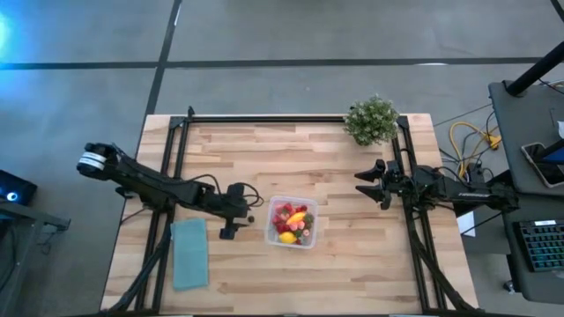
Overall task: Pick and placing Produce into tupperware
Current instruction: Put the black cherry into the transparent container, then return to Home Position
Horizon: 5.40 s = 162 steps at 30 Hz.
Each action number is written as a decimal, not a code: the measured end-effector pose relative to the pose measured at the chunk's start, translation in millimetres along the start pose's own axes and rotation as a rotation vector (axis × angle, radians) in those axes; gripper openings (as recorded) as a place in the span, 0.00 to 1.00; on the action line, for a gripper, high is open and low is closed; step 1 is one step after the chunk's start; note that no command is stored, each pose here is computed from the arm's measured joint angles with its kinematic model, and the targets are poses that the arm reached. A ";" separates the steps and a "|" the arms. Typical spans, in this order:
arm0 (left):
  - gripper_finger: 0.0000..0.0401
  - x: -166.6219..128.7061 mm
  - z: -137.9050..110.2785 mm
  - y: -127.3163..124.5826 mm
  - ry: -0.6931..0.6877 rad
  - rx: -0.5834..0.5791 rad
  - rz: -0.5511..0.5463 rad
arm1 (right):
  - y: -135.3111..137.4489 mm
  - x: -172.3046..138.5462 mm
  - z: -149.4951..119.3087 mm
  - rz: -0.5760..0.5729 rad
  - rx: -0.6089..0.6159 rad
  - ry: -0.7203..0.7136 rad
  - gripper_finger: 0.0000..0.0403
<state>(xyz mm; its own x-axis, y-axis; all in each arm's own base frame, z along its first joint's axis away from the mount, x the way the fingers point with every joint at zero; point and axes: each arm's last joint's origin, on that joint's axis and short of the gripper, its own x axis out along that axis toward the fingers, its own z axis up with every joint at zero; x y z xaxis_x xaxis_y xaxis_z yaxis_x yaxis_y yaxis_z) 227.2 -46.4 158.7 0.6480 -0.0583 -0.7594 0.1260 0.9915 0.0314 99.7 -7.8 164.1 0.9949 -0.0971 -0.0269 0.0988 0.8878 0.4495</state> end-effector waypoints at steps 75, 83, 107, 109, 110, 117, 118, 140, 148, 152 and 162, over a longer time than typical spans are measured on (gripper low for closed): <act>0.32 -36.2 106.4 17.8 -0.441 -0.065 -0.007 | -0.1 0.1 -0.1 -0.001 0.001 0.001 0.67; 0.38 0.6 122.2 16.5 -0.318 -0.084 -0.013 | 0.0 0.0 0.0 -0.001 0.001 0.000 0.66; 0.41 -171.4 70.7 0.8 -0.378 -0.322 -0.133 | 0.0 0.0 0.2 -0.001 0.001 0.000 0.67; 0.41 -162.0 49.9 0.0 -0.369 -0.365 -0.100 | 0.1 0.0 0.2 -0.001 0.001 0.000 0.68; 0.41 -155.3 38.5 0.0 -0.358 -0.391 -0.090 | 0.0 0.0 0.2 -0.001 0.001 0.000 0.67; 0.41 -124.7 -8.3 -2.1 -0.542 -0.507 -0.244 | 0.1 0.0 0.2 -0.001 0.001 -0.001 0.66; 0.41 -125.8 -9.7 -1.6 -0.598 -0.498 -0.257 | 0.1 0.0 0.2 -0.001 0.001 -0.001 0.66; 0.41 -156.7 -76.7 25.4 -0.776 -0.545 0.073 | 0.0 0.0 0.2 -0.001 0.001 0.000 0.67; 0.41 -131.1 -88.8 27.4 -0.724 -0.585 0.197 | 0.0 0.0 0.1 -0.001 0.001 0.000 0.67; 0.41 -118.4 -94.5 27.2 -0.683 -0.584 0.224 | 0.0 0.0 0.1 -0.001 0.001 0.000 0.66; 0.41 -95.3 -104.3 26.1 -0.611 -0.569 0.243 | 0.0 0.1 0.0 -0.001 0.001 0.001 0.67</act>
<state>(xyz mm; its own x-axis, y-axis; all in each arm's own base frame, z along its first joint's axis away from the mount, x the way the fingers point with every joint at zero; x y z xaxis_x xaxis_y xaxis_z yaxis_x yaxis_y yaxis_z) 90.4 -2.9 164.0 0.9185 0.2724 -0.2867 -0.3572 0.8825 -0.3059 99.8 -7.9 164.1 0.9948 -0.0979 -0.0280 0.1000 0.8873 0.4501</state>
